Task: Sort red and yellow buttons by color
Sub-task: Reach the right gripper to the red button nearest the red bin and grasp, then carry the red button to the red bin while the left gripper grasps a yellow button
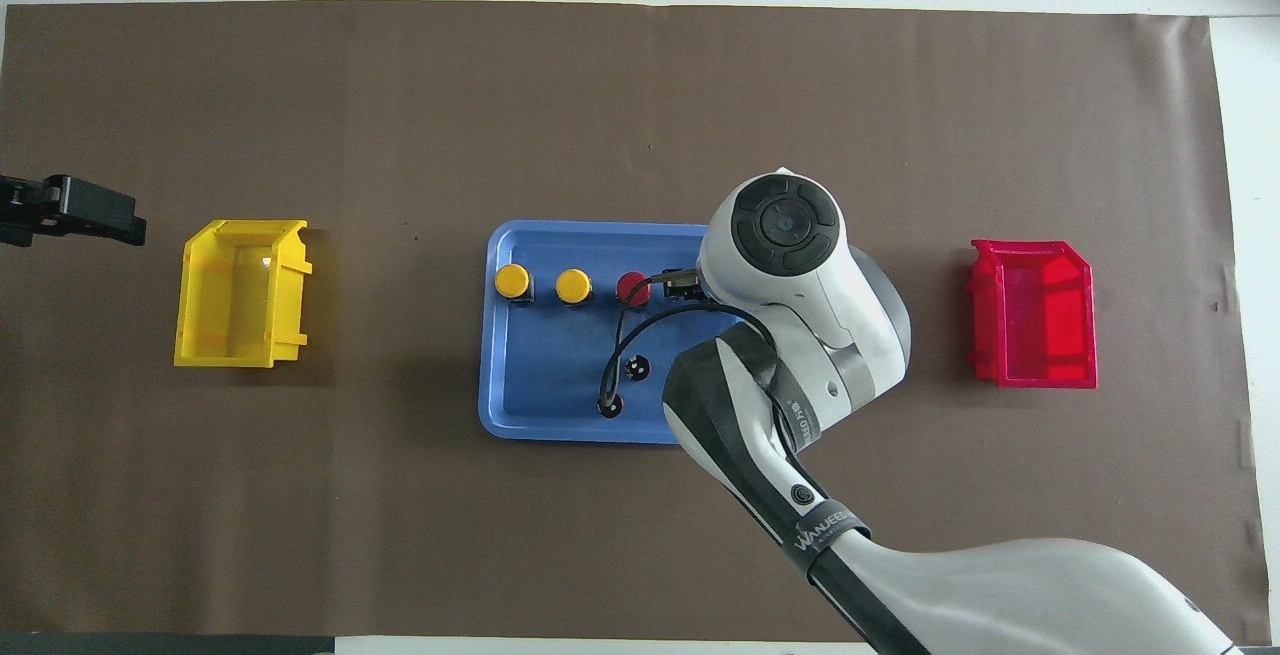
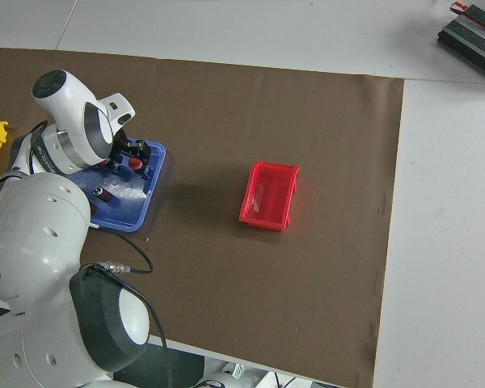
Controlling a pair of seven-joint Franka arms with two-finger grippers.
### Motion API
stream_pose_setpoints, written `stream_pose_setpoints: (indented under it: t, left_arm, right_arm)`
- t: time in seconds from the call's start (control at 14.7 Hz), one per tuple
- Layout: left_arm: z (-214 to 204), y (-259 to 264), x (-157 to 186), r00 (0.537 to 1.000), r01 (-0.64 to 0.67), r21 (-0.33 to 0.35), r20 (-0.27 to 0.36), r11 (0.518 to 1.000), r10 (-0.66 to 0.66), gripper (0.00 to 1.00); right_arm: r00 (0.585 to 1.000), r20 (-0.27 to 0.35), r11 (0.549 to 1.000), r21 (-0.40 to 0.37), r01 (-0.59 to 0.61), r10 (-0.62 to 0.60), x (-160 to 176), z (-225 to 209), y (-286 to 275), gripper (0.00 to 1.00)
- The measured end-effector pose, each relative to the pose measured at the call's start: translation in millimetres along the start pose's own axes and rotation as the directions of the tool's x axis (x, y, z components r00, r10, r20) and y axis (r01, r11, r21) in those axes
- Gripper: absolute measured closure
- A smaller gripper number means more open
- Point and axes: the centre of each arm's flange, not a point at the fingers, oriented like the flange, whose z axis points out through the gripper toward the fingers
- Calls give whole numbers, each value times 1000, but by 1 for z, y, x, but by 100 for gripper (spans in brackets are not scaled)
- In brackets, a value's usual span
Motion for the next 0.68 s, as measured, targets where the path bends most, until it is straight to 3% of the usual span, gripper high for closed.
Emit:
stream_pose_setpoints:
  t: [0.41,0.61,0.68]
  left_arm:
    - [0,0,0,1000,0,0,0,1000,0,0]
    - [0,0,0,1000,0,0,0,1000,0,0]
    - [0,0,0,1000,0,0,1,1000,0,0]
  right_arm:
    - [1000,-6,1000,3,0,0,-1,13,1,31]
    - [1000,-2,1000,1,0,0,-1,12,1,59]
    - [1000,7,1000,-3,0,0,0,8,0,59]
